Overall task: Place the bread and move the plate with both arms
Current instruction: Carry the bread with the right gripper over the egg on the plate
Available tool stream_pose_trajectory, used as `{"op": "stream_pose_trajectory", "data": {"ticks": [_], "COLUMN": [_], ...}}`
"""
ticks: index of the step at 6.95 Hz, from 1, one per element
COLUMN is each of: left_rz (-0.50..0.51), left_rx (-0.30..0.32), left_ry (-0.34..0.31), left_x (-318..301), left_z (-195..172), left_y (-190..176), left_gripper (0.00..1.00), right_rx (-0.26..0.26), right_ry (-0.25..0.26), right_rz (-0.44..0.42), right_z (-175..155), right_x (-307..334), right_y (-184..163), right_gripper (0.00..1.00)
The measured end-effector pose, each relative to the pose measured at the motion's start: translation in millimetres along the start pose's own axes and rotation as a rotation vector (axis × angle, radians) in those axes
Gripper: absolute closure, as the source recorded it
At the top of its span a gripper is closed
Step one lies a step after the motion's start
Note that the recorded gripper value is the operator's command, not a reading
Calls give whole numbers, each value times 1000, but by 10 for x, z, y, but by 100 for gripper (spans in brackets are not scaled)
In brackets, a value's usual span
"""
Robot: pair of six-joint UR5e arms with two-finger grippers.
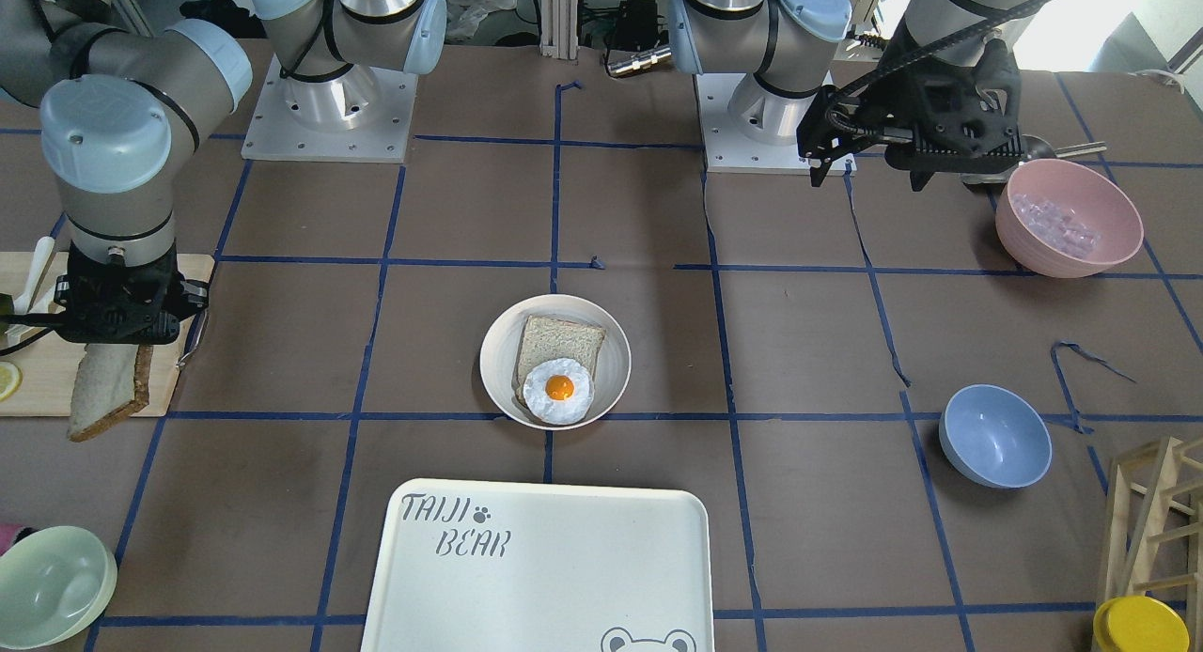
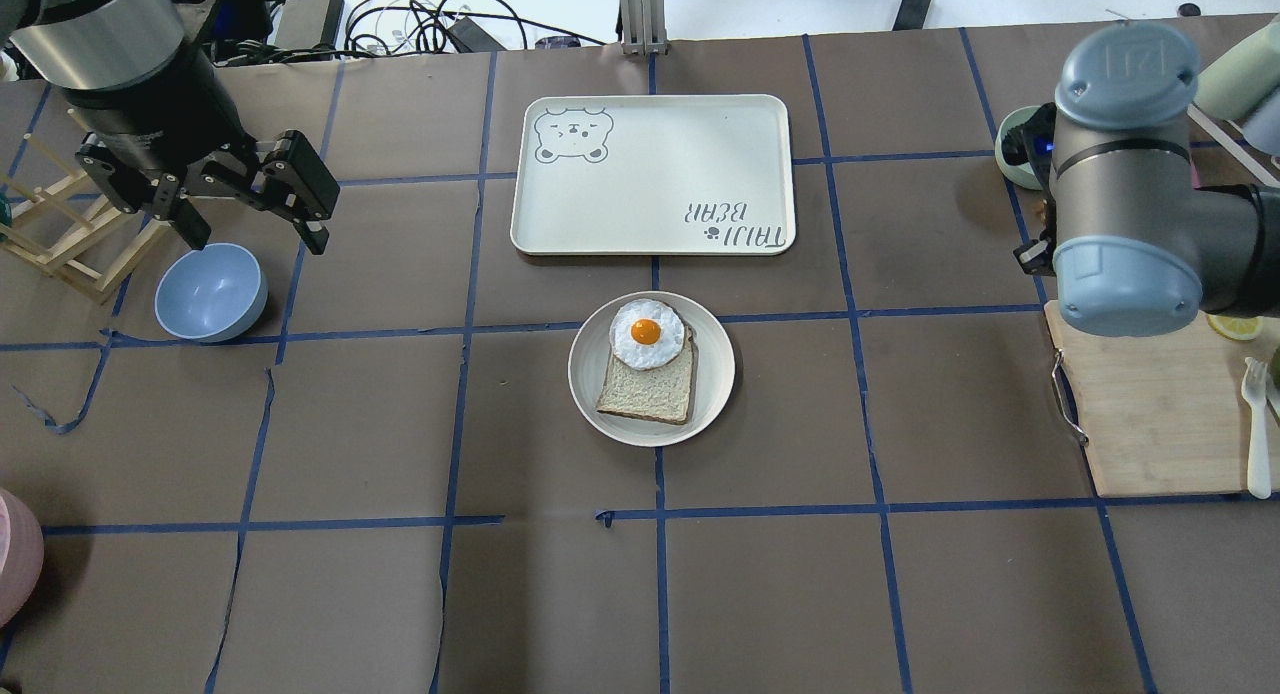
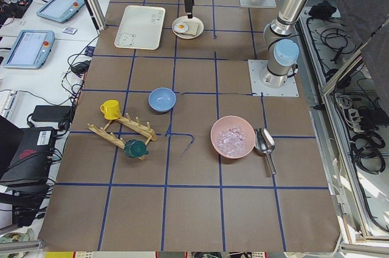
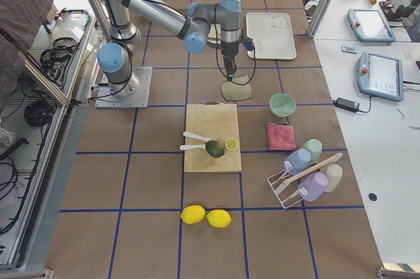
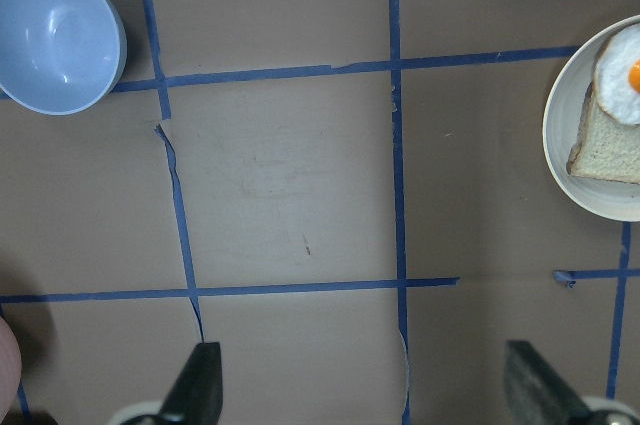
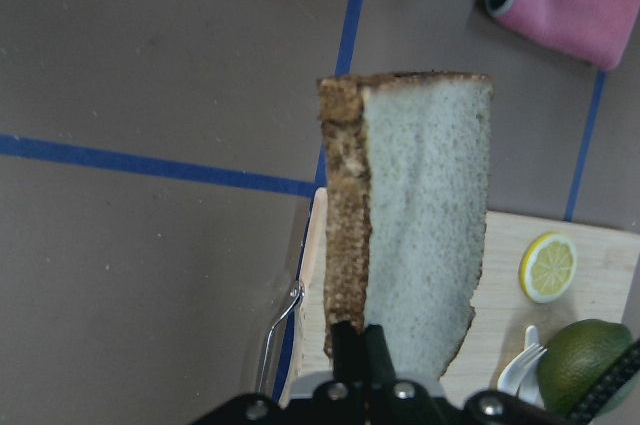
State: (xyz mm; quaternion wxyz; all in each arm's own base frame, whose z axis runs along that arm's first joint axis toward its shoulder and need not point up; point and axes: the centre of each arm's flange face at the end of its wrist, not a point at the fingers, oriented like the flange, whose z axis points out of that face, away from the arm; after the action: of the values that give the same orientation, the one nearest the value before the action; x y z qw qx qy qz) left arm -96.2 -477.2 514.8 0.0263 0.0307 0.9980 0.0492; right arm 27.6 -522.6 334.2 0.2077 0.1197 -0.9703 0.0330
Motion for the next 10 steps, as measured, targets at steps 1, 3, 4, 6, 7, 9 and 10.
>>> {"op": "stream_pose_trajectory", "data": {"ticks": [1,3,4,6,7,9,10], "left_rz": [1,0,-1,-1,-1,-1,-1], "left_rx": [0,0,1,0,0,0,-2], "left_ry": [0,1,1,1,1,0,1], "left_x": [2,1,1,5,5,5,6], "left_z": [1,3,3,3,4,5,16], "left_y": [0,-5,-6,-5,-5,-5,-5], "left_gripper": [0,0,0,0,0,0,0], "right_rx": [63,108,101,72,46,-6,-33], "right_ry": [12,-57,-90,-130,-173,-228,-225], "right_rz": [-23,17,65,192,272,406,452], "right_z": [-449,-927,-985,-1002,-1020,-1079,-1071], "right_x": [-305,-1282,-1857,-2798,-3147,-3708,-3868], "right_y": [-268,-590,-647,-691,-706,-665,-613], "right_gripper": [100,100,100,100,100,100,100]}}
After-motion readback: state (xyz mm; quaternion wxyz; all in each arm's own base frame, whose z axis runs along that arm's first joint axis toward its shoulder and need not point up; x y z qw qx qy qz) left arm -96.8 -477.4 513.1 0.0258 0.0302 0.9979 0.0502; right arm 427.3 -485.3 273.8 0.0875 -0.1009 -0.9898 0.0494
